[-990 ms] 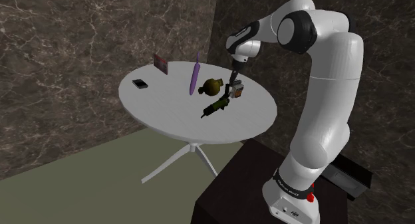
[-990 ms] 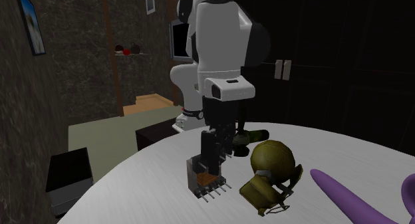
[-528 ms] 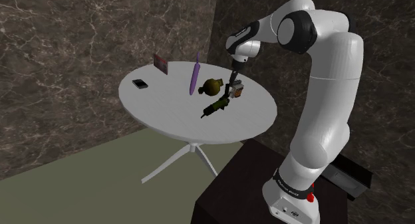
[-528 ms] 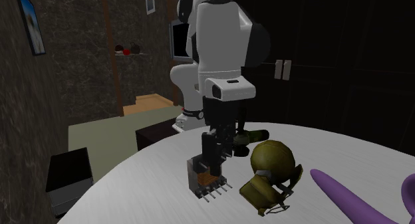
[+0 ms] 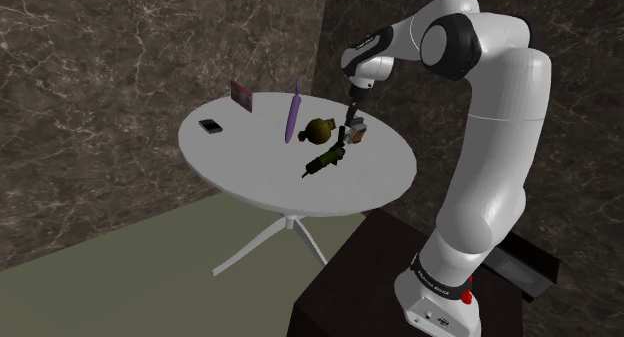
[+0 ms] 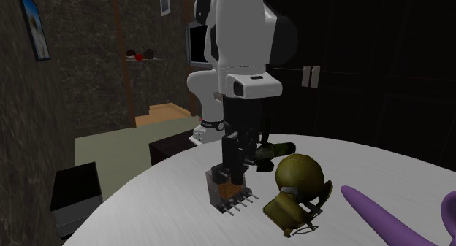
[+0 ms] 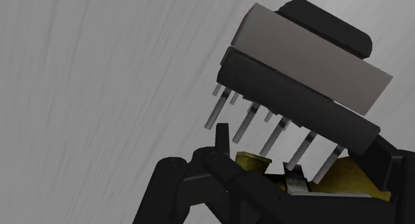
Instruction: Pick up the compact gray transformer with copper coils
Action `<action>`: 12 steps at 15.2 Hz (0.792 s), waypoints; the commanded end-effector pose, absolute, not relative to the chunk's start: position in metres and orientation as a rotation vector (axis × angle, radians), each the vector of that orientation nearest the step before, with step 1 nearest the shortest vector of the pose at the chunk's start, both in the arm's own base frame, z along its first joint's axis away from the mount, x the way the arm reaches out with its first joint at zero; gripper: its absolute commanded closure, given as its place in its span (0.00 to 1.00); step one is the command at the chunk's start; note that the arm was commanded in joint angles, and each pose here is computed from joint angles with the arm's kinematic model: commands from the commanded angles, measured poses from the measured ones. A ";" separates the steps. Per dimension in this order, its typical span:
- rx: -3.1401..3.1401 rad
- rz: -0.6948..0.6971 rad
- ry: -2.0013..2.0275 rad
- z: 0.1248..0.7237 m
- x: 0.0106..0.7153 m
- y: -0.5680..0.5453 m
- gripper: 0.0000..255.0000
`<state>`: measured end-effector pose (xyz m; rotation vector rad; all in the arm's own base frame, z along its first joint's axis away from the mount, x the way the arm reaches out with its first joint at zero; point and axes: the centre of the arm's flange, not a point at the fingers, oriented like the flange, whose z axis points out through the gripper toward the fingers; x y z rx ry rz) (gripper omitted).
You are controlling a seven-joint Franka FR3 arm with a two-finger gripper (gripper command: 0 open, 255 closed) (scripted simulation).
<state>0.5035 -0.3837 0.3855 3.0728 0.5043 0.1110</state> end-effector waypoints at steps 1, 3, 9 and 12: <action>3.073 0.111 0.504 0.396 0.503 -0.385 1.00; 3.073 0.111 0.504 0.407 0.503 -0.385 1.00; 3.073 0.111 0.504 0.438 0.503 -0.385 1.00; 3.073 0.111 0.504 0.445 0.503 -0.385 1.00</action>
